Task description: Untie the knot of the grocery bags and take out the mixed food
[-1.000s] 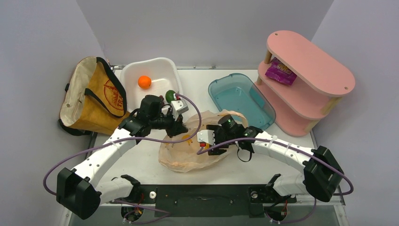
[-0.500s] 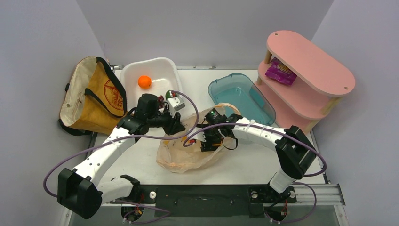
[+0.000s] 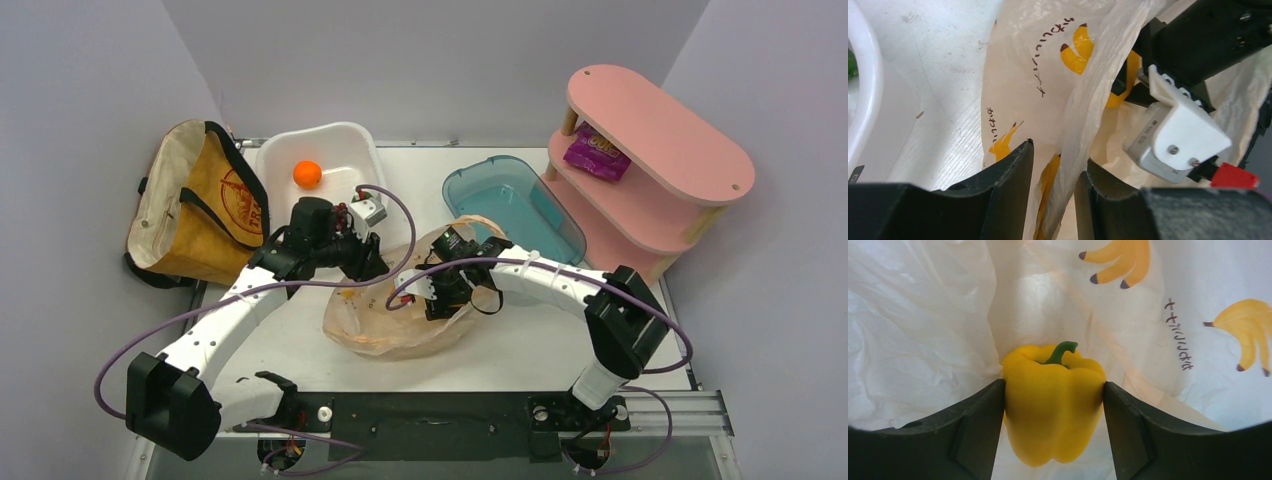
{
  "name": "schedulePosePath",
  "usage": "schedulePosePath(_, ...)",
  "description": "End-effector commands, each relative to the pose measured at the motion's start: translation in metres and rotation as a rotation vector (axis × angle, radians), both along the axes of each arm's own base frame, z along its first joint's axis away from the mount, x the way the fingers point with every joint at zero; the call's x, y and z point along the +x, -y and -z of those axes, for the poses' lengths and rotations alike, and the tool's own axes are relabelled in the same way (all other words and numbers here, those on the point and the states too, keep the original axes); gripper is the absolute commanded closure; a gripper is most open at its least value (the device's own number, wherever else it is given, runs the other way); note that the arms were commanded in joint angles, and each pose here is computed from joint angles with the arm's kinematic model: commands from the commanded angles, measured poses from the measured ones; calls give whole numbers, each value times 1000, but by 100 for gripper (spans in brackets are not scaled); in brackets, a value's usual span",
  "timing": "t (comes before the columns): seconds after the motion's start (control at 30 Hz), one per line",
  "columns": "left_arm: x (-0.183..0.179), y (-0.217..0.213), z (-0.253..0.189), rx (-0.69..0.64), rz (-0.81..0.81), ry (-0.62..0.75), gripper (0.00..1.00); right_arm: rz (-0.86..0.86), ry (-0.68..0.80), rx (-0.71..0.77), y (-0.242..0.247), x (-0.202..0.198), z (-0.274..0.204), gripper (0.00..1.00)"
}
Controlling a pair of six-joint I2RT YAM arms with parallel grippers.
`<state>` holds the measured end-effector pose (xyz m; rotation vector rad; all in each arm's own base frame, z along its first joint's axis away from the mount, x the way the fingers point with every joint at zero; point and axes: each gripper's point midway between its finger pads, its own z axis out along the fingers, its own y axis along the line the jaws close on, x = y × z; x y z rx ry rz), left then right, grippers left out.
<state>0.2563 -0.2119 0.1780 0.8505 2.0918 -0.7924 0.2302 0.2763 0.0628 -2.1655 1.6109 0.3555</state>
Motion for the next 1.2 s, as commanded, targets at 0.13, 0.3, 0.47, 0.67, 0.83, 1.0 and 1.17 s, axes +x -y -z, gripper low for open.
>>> schedulePosePath(0.13,19,-3,-6,-21,-93,25,68,18,29,270,-35,-9,-95,100)
schedulePosePath(0.3,31,-9,1,3,-165,15,69,34,51,363,-39,-12,-126,100)
schedulePosePath(0.47,39,-13,3,-8,-218,-8,71,90,55,538,-51,-14,-177,100)
schedulePosePath(0.67,44,-16,7,-4,-252,-28,72,175,61,812,-62,-15,-260,100)
schedulePosePath(0.83,49,-17,13,-5,-269,-70,72,254,84,1026,-59,-15,-326,100)
schedulePosePath(1.0,60,-21,23,-7,-299,-131,74,423,104,1254,-40,-2,-389,100)
schedulePosePath(1.17,65,-17,18,-36,-278,-132,78,611,172,1432,3,23,-440,100)
